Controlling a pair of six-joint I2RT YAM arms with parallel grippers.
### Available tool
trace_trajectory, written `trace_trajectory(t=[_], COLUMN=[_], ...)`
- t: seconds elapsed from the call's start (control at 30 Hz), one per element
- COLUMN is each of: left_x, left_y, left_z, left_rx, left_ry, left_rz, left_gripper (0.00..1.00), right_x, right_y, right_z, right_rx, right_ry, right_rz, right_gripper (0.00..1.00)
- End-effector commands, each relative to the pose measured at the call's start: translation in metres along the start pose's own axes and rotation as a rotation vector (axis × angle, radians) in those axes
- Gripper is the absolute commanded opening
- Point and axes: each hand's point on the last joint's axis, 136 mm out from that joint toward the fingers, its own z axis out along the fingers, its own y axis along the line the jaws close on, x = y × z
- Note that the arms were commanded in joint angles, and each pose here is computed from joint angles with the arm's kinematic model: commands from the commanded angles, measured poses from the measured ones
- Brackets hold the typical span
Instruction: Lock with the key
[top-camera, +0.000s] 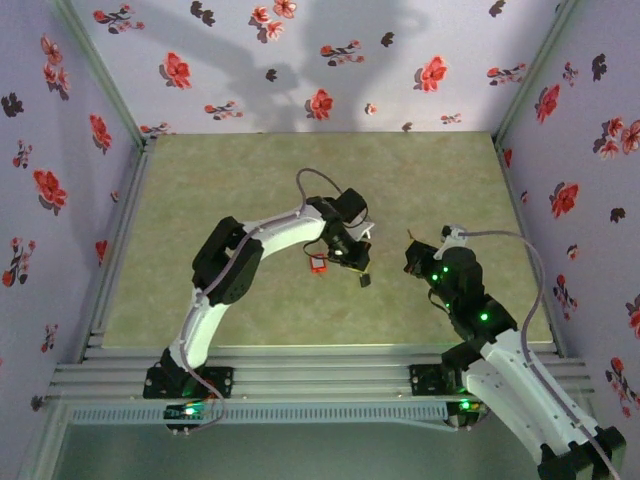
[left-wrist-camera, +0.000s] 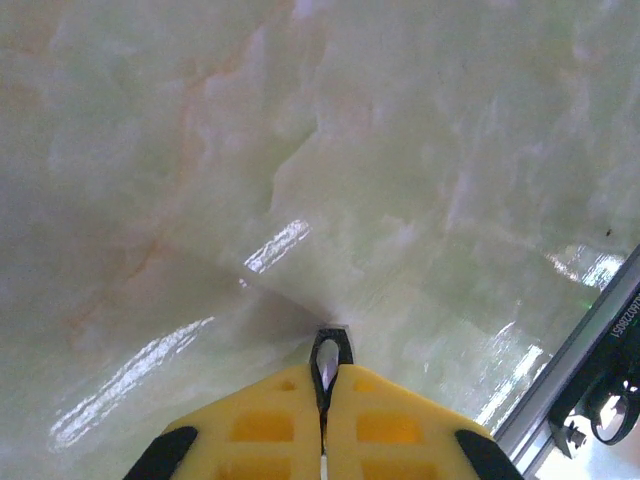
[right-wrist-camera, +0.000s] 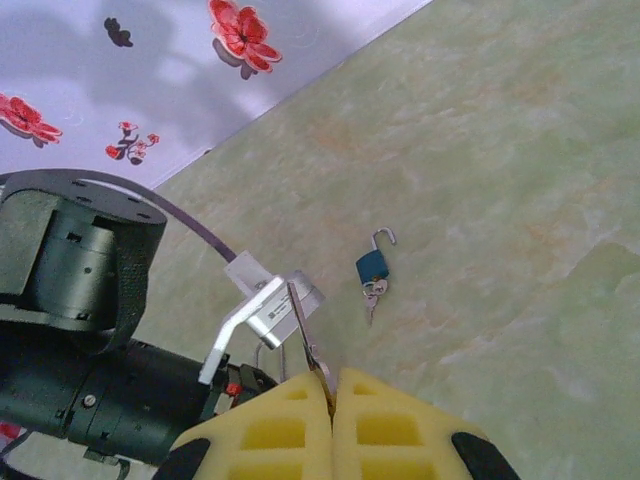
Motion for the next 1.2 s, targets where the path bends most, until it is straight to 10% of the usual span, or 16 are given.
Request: trace_trajectory(t=[0.0, 0.77, 1.17], left_x=[0.007, 0.005, -0.017], left_y=[0.009, 0.044, 0.041], left_z=[0.006, 0.012, -0.042], left_rx=[0.002, -0.074, -0.147], left_ry=[0.061, 0.128, 0.073], left_rz=[0.0, 0.003, 0.037], left_gripper=[0.0, 0.22, 0.42], right_x=[-0.007, 0.001, 0.013], right_y=[0.007, 0.006, -0.001], right_z=[-0.001, 0.003, 0.013], right_rx=[-0.042, -0.045, -0.016], right_ry=[-0.034, -0.003, 0.053], right_rz=[0.029, 0.032, 0.031], right_gripper=[0.0, 0.0, 0.0])
